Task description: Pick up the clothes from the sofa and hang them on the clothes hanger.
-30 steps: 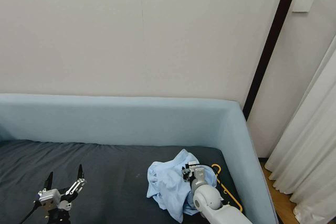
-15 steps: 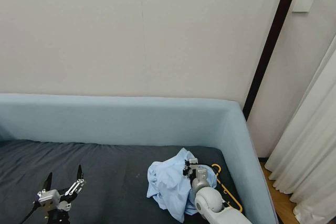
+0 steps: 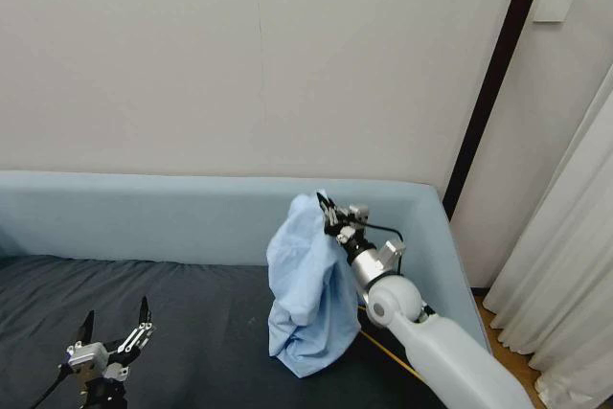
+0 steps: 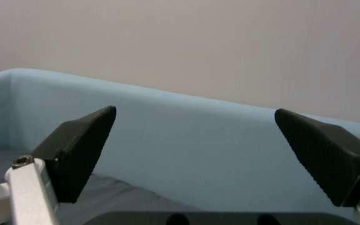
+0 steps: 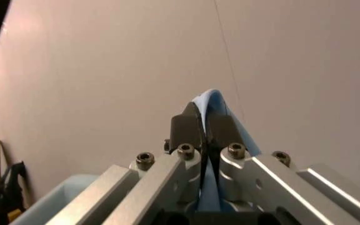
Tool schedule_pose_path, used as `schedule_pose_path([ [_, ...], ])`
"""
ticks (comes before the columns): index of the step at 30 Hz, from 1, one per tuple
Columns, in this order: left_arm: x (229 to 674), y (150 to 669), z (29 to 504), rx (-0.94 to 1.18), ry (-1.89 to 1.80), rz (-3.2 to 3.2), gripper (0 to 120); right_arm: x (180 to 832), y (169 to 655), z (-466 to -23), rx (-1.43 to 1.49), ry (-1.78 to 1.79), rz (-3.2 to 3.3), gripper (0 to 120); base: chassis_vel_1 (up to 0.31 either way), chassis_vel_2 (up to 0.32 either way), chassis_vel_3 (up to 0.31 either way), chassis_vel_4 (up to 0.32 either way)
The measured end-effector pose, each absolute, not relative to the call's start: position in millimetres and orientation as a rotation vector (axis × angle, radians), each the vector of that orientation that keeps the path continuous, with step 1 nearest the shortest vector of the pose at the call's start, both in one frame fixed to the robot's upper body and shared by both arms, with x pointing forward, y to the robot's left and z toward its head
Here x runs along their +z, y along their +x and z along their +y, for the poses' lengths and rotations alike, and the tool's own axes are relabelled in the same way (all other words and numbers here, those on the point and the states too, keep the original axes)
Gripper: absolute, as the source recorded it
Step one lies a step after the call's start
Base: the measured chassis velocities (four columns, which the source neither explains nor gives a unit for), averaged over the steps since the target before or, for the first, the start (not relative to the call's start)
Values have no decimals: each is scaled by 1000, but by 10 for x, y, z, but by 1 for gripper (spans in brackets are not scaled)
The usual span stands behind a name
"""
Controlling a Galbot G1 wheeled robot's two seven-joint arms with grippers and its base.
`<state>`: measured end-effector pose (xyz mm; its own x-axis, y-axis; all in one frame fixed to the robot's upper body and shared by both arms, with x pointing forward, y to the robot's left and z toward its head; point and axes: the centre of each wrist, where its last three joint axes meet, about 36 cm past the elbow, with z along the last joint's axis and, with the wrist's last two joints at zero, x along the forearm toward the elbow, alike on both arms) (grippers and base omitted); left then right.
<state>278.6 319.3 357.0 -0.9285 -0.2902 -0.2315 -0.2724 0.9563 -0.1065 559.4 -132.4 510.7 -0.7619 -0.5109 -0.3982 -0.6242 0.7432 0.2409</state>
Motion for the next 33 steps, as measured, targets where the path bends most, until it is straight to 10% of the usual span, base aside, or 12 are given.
schedule_pose_path([
  [15, 3499, 2854, 3199, -120, -427, 2871, 100, 6289, 5773, -858, 594, -885, 2417, 0, 0, 0, 0, 0],
  [24, 3469, 2822, 3141, -128, -419, 2866, 100, 3538, 4365, -1551, 442, -898, 2917, 0, 0, 0, 0, 0],
  [33, 3435, 2902, 2986, -152, -379, 2887, 100, 2387, 3701, -2017, 187, -776, 3224, 0, 0, 0, 0, 0],
])
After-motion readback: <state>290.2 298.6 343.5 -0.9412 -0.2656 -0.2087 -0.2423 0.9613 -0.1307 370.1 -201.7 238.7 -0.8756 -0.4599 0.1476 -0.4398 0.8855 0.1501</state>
